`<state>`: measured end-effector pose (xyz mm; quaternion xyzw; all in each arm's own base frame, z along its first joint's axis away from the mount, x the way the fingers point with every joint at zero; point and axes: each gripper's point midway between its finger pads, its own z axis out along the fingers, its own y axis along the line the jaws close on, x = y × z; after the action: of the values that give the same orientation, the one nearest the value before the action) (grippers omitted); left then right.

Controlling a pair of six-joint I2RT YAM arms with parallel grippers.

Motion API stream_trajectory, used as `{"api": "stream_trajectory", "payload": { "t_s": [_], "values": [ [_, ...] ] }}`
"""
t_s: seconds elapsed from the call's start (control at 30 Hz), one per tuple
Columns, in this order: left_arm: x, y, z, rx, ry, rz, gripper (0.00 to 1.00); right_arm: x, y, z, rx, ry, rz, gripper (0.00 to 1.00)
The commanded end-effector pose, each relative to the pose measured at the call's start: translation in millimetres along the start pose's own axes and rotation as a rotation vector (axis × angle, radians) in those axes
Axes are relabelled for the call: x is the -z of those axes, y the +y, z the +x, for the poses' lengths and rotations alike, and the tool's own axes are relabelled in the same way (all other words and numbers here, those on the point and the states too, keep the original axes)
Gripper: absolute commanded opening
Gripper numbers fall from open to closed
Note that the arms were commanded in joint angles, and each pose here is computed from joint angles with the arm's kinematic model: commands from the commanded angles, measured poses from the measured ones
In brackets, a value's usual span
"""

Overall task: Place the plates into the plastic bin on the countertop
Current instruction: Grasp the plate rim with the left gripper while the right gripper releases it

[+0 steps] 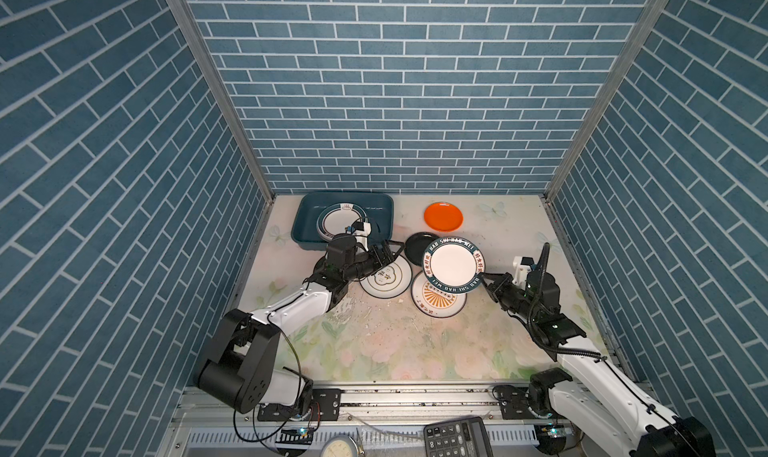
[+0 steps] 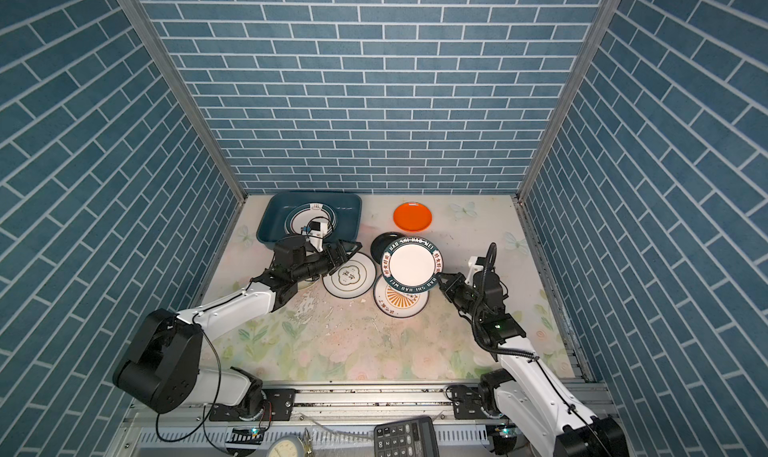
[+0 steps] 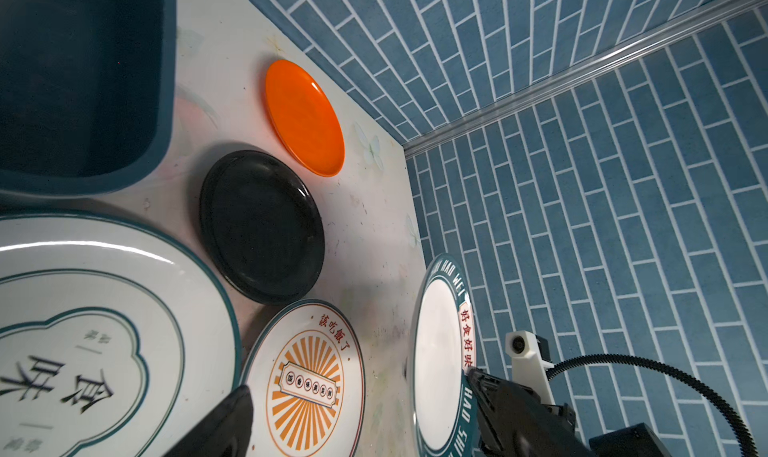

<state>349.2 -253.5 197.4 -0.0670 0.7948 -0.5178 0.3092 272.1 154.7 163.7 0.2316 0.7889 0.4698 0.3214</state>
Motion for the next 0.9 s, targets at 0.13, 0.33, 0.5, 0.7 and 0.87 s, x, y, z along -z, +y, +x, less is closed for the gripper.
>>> {"api": "stream_trajectory", "payload": {
  "t_s": [0.13,0.33,0.5,0.7,0.87],
  "values": [
    [-13.0,-18.9,0.7,-0.031,0.017,0.05,0.85,-2.8,26.7,2.3,-0.002,0.003,-0.119,0.0],
    [-24.5,-21.0,6.3,-0.019,0.037,0.053,0.79,-10.9,27.8,5.9,-0.002,0.024,-0.147,0.0],
    [-34.8,-39.2,9.8,0.021,0.058,0.16,0.68,-13.8,26.5,6.0,-0.005,0.022,-0.151,0.0],
    [-51.6,-39.5,24.1,0.042,0.116,0.174,0.6,-13.9,29.7,4.5,0.0,0.017,-0.165,0.0],
    [-63.6,-38.6,34.9,0.074,0.151,0.183,0.47,-14.1,27.3,4.9,-0.002,0.015,-0.159,0.0]
  ]
}}
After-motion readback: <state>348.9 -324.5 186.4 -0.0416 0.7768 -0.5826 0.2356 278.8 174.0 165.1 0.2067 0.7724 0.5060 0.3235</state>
